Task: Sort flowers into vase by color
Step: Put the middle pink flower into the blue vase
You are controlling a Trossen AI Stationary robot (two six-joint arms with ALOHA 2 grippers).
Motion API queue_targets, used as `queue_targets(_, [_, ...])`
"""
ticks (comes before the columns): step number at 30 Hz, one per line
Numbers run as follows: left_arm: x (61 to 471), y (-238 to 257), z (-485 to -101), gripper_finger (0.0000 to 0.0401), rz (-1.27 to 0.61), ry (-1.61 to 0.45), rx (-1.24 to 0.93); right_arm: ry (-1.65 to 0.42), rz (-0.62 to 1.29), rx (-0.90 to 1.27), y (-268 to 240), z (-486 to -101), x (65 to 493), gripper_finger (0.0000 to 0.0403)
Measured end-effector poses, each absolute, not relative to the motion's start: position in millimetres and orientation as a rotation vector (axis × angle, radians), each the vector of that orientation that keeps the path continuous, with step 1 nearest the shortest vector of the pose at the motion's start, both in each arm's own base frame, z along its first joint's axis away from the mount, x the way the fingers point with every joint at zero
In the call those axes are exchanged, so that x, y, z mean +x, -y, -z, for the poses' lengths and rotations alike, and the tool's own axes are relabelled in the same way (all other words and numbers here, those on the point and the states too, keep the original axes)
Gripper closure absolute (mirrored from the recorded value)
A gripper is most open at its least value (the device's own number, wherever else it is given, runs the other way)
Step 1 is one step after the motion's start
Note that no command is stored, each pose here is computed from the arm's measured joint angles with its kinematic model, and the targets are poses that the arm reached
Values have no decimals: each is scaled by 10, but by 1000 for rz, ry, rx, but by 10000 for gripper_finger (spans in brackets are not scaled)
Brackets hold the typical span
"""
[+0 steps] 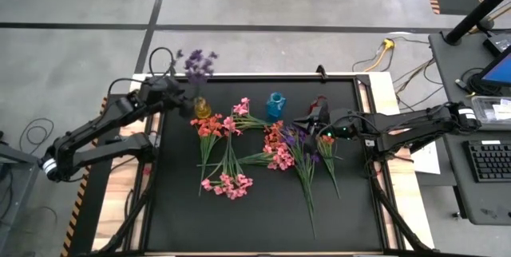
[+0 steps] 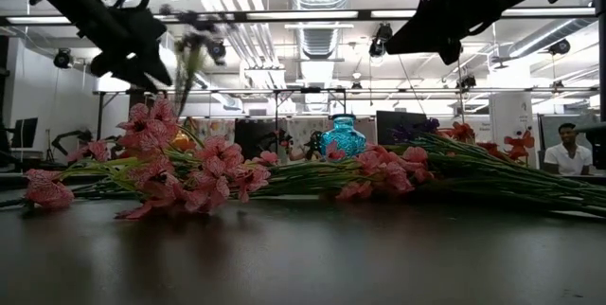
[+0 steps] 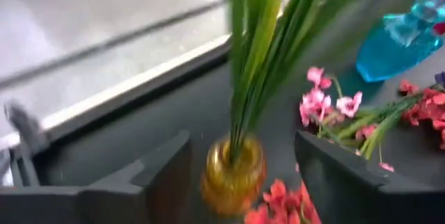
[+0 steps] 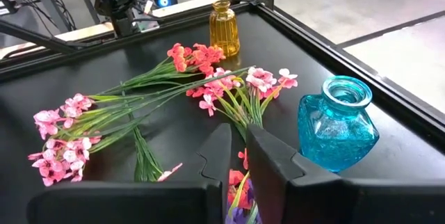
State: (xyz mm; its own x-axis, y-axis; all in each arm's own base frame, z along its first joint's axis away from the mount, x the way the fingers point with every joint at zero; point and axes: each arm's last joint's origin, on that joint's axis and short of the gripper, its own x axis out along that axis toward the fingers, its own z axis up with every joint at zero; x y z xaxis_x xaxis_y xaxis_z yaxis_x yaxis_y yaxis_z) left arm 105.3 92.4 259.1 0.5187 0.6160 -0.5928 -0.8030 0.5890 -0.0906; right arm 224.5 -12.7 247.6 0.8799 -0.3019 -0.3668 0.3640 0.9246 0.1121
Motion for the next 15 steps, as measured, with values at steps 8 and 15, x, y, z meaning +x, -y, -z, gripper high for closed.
queue_targets(8, [867, -700, -2663, 107, -866, -765, -707, -335, 376, 329, 126, -2467, 2242, 296])
queue_targets(15, [853, -503, -2738, 110, -722, -795, -747, -386, 149, 414, 44, -2449, 2269, 249])
